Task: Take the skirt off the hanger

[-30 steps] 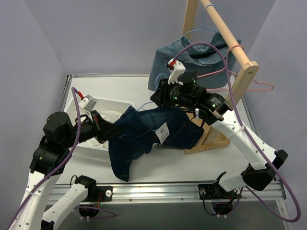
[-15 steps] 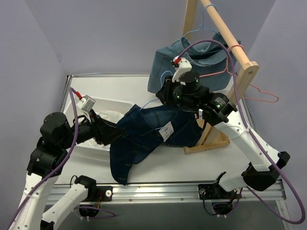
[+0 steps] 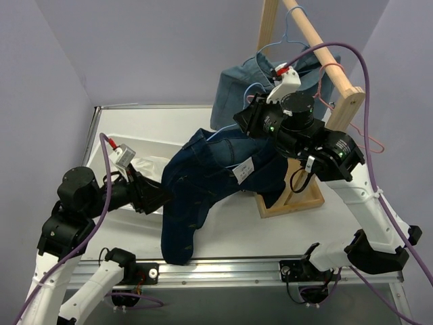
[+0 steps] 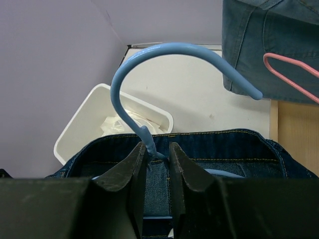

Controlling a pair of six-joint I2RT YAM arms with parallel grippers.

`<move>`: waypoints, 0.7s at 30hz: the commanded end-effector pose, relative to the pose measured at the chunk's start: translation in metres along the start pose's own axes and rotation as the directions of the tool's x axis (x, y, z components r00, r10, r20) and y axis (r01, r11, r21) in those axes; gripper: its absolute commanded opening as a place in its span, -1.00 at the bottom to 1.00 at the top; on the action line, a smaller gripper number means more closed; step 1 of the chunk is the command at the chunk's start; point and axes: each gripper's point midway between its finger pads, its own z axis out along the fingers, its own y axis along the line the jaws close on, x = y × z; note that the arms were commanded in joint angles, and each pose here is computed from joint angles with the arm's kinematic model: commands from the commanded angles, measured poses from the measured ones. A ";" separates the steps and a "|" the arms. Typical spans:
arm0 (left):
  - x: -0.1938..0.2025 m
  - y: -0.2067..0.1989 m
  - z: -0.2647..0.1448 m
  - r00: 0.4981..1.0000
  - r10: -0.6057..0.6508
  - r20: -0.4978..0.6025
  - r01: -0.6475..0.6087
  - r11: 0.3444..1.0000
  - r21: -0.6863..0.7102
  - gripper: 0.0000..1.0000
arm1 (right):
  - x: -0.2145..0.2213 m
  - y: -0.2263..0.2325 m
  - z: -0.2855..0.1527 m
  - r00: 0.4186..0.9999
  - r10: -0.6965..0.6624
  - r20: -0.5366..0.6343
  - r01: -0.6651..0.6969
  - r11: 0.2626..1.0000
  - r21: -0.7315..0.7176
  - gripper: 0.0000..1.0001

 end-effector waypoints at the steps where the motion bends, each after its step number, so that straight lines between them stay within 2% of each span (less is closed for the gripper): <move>1: 0.004 0.000 0.001 1.000 -0.006 -0.023 0.006 1.000 0.014 0.09 | -0.059 0.019 -0.030 0.975 0.133 0.179 -0.120 0.989 -0.082 -1.00; 3: 0.003 0.000 0.002 1.000 -0.007 -0.025 0.008 1.000 0.013 -0.23 | -0.061 0.020 -0.032 0.973 0.138 0.183 -0.124 0.989 -0.084 -1.00; 4: 0.004 0.000 0.002 1.000 -0.009 -0.027 0.010 1.000 0.012 -0.56 | -0.062 0.020 -0.033 0.973 0.141 0.185 -0.128 0.988 -0.084 -1.00; 6: 0.004 0.001 0.001 0.999 -0.013 -0.029 0.013 1.000 0.005 -0.88 | -0.067 0.020 -0.038 0.968 0.150 0.199 -0.134 0.987 -0.089 -1.00; 7: 0.007 0.005 0.000 0.999 -0.026 -0.037 0.025 0.999 -0.024 -0.95 | -0.068 0.018 -0.039 0.966 0.153 0.207 -0.138 0.987 -0.082 -1.00; 9: 0.003 0.007 -0.008 1.000 -0.016 -0.013 0.015 0.998 -0.067 -0.95 | -0.070 0.016 -0.041 0.965 0.151 0.217 -0.138 0.988 -0.073 -1.00; 14: -0.012 0.029 -0.039 0.995 -0.012 0.104 0.043 0.951 -0.306 -0.95 | -0.069 0.004 -0.042 0.961 0.139 0.239 -0.138 0.990 -0.020 -1.00; 21: -0.021 0.028 -0.081 0.972 0.020 0.235 0.083 0.905 -0.418 -0.95 | -0.070 -0.028 -0.046 0.940 0.179 0.291 -0.223 0.966 0.127 -1.00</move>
